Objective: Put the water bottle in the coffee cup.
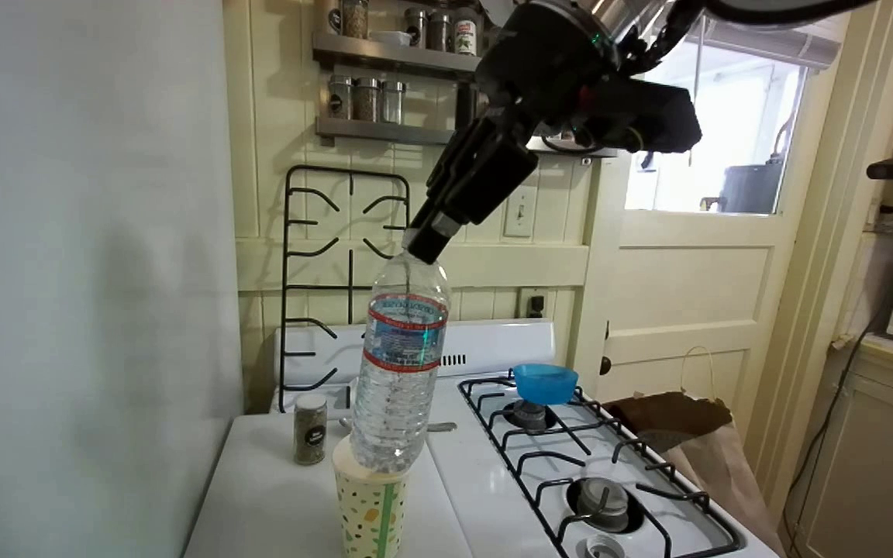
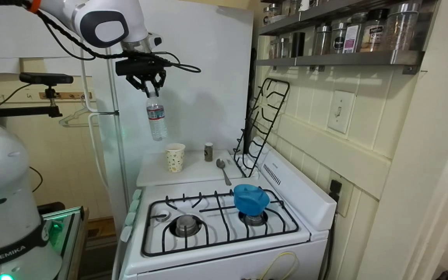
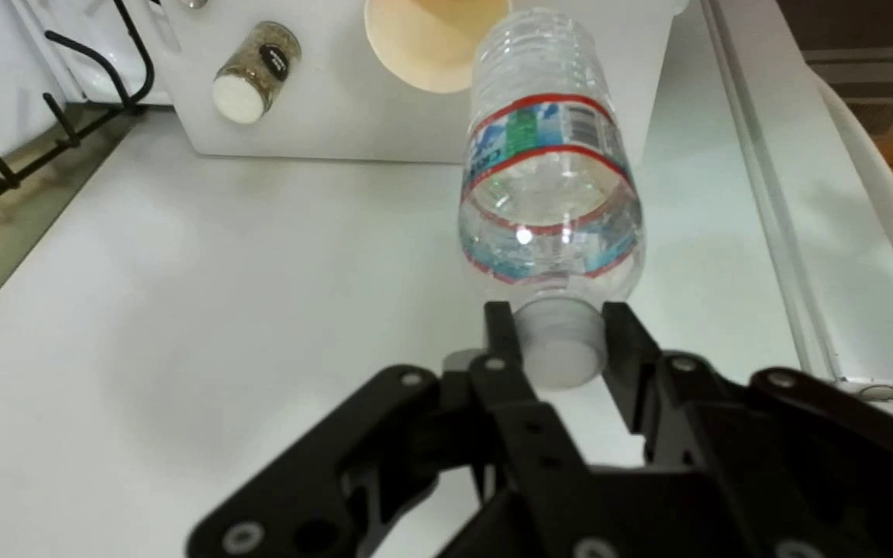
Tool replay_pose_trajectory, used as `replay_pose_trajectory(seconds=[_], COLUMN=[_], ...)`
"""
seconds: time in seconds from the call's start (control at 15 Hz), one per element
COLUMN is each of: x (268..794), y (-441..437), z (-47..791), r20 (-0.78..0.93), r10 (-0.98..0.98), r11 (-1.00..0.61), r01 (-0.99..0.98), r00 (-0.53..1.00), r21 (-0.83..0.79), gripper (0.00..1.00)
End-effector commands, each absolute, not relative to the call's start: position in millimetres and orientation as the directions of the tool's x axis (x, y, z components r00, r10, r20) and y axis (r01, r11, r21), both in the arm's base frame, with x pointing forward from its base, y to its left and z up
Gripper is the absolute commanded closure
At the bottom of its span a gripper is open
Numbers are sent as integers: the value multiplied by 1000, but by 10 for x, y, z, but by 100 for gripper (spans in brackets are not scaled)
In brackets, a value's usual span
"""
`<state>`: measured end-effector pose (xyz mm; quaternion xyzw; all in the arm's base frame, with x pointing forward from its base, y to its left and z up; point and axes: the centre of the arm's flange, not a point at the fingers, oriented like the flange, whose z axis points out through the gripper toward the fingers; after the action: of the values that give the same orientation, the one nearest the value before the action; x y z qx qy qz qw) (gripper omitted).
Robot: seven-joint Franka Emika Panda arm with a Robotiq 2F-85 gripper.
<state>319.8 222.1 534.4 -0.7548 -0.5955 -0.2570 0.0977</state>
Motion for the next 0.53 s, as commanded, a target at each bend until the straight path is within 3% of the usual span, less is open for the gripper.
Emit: replay_pose_trajectory(seconds=[0.0, 0.47], x=[3222, 3396], y=[2279, 2334], z=[5325, 5172], r20=[548, 547], r10=[821, 813], r11=[-316, -372], r01=[927, 900], r00=[161, 198], r21=[201, 227], gripper=[92, 92])
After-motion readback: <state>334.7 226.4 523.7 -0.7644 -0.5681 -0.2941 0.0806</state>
